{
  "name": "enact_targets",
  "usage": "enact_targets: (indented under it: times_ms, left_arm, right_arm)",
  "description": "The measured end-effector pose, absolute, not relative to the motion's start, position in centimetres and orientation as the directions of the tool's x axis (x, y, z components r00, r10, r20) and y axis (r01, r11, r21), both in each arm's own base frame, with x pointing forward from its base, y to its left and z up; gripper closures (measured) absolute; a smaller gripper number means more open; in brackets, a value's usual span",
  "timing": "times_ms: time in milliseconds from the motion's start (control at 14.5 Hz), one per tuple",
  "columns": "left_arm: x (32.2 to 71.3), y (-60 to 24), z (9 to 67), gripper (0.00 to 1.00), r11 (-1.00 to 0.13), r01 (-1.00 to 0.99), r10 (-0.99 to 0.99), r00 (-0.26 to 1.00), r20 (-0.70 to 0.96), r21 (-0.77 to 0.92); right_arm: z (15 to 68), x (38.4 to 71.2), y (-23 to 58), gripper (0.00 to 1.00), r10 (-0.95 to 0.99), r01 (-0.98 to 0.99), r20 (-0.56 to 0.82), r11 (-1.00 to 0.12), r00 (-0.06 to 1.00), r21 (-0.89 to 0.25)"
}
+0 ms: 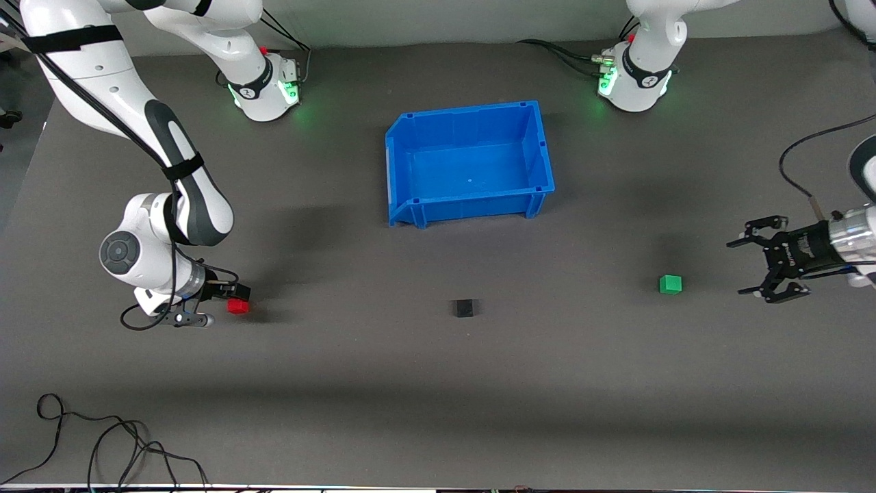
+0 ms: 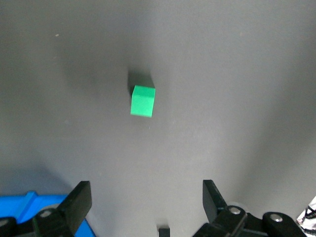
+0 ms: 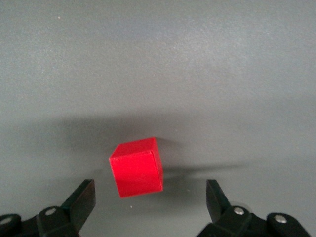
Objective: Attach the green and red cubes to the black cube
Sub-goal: 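Lower the right gripper onto the red cube while the left gripper reaches the green cube, then grasp the green cube with the left gripper and carry it toward the black cube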
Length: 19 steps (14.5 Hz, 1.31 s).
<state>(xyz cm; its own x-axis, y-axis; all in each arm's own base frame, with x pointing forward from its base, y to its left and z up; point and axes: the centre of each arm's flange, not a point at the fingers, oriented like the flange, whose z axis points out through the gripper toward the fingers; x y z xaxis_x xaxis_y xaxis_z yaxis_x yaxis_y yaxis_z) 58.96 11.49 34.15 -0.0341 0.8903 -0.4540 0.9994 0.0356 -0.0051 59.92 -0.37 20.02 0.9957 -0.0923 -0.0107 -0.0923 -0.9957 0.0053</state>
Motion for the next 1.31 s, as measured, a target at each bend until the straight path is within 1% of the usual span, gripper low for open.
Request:
enact_targets:
  times_ms: [414,483,552,621,690,759,1241,1310]
  left_arm:
    - [56.9,11.8,25.3,0.00,0.015,0.998,0.869,0.021,-0.494,0.068]
    - [56.6,11.8,24.3,0.00,0.012,0.997,0.872,0.025,-0.489,0.072]
    - [56.3,11.7,23.3,0.00,0.006,0.997,0.874,0.033,-0.484,0.078]
    - [56.2,11.5,22.5,0.00,-0.005,0.996,0.876,0.045,-0.481,0.084]
    - [56.0,11.3,21.6,0.00,-0.021,0.996,0.876,0.063,-0.479,0.092]
    - [55.9,11.1,21.0,0.00,-0.035,0.995,0.875,0.078,-0.478,0.098]
    - [55.6,9.5,17.0,0.00,-0.072,0.989,0.879,0.124,-0.459,0.130]
    - [55.6,9.4,16.7,0.00,-0.073,0.989,0.880,0.125,-0.458,0.130]
  right_arm:
    - [18.3,60.1,0.3,0.02,-0.086,-0.086,0.012,-0.996,0.996,-0.003]
    - [18.3,60.2,0.4,0.06,-0.086,-0.086,0.014,-0.996,0.996,-0.004]
    - [18.4,60.3,0.4,0.06,-0.086,-0.086,0.016,-0.996,0.996,-0.005]
    - [18.4,60.5,0.4,0.09,-0.087,-0.087,0.019,-0.996,0.996,-0.005]
    - [18.4,60.6,0.4,0.09,-0.087,-0.087,0.021,-0.996,0.996,-0.006]
    - [18.4,60.7,0.4,0.15,-0.087,-0.087,0.022,-0.996,0.996,-0.006]
    - [18.1,61.7,0.4,0.20,-0.089,-0.089,0.032,-0.996,0.996,-0.008]
    - [18.1,61.9,0.4,0.25,-0.089,-0.089,0.034,-0.996,0.995,-0.008]
